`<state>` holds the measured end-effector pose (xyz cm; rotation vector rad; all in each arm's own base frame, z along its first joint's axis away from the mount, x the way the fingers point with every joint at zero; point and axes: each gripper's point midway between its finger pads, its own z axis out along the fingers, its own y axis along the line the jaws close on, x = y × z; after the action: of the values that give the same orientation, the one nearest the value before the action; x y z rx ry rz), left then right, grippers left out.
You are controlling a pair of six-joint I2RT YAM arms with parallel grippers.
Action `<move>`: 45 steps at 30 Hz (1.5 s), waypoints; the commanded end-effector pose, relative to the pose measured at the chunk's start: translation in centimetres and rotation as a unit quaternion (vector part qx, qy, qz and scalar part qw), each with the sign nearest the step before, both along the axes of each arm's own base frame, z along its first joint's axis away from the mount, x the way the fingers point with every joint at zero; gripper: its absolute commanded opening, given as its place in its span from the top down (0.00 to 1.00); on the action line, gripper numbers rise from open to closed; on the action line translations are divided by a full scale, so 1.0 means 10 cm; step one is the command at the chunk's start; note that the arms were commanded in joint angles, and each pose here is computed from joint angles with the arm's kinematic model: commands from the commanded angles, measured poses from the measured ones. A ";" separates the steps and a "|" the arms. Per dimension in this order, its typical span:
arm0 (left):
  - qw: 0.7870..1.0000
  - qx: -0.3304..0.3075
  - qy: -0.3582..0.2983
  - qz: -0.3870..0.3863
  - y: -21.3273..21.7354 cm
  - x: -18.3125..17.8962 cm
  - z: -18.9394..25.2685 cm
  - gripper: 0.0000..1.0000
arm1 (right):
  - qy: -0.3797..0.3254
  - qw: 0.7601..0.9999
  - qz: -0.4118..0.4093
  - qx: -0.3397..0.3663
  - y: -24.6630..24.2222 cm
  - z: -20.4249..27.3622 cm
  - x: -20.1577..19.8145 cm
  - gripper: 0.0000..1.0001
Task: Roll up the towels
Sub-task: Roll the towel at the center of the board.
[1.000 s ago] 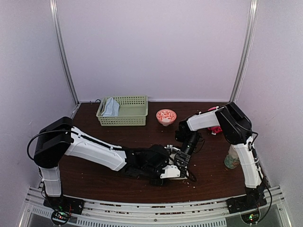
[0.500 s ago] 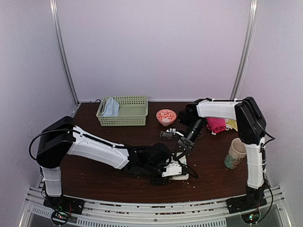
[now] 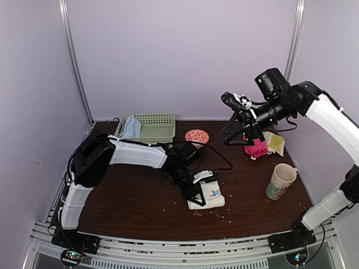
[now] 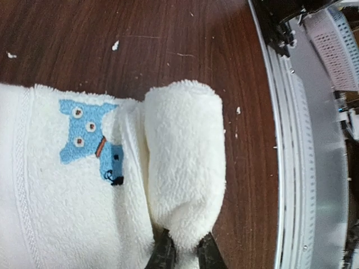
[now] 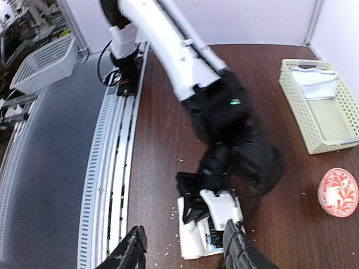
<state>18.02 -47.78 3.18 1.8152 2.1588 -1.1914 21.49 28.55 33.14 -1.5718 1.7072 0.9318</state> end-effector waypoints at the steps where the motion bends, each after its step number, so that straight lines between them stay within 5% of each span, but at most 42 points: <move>1: 0.975 0.072 0.209 0.023 0.28 -0.35 -0.34 0.96 | -0.011 0.996 0.064 -0.067 0.04 -0.64 -0.37 0.53; 11: 0.957 0.079 0.276 0.049 0.35 -0.31 -0.45 0.95 | -0.132 0.961 -0.012 -0.241 0.02 -2.21 -0.20 0.49; 24: 0.960 0.094 0.257 0.063 0.38 -0.22 -0.57 0.94 | -0.114 0.957 0.047 -0.263 0.28 -2.78 -0.36 0.51; 33: 0.977 0.088 0.176 0.079 0.35 0.00 -0.50 0.77 | -0.014 0.953 0.118 -0.277 0.28 -2.97 -0.70 0.92; 38: 0.989 0.006 0.061 0.137 0.37 0.43 0.08 0.66 | 0.087 0.946 0.146 -0.275 0.28 -2.97 -0.91 0.95; 45: 0.957 -0.072 -0.060 0.276 0.78 0.87 0.75 0.59 | 0.226 0.923 0.151 -0.272 0.31 -2.90 -0.89 0.96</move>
<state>21.78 -41.16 6.77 1.3235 2.3699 -1.2505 14.86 32.88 3.98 -2.1495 2.0417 0.8318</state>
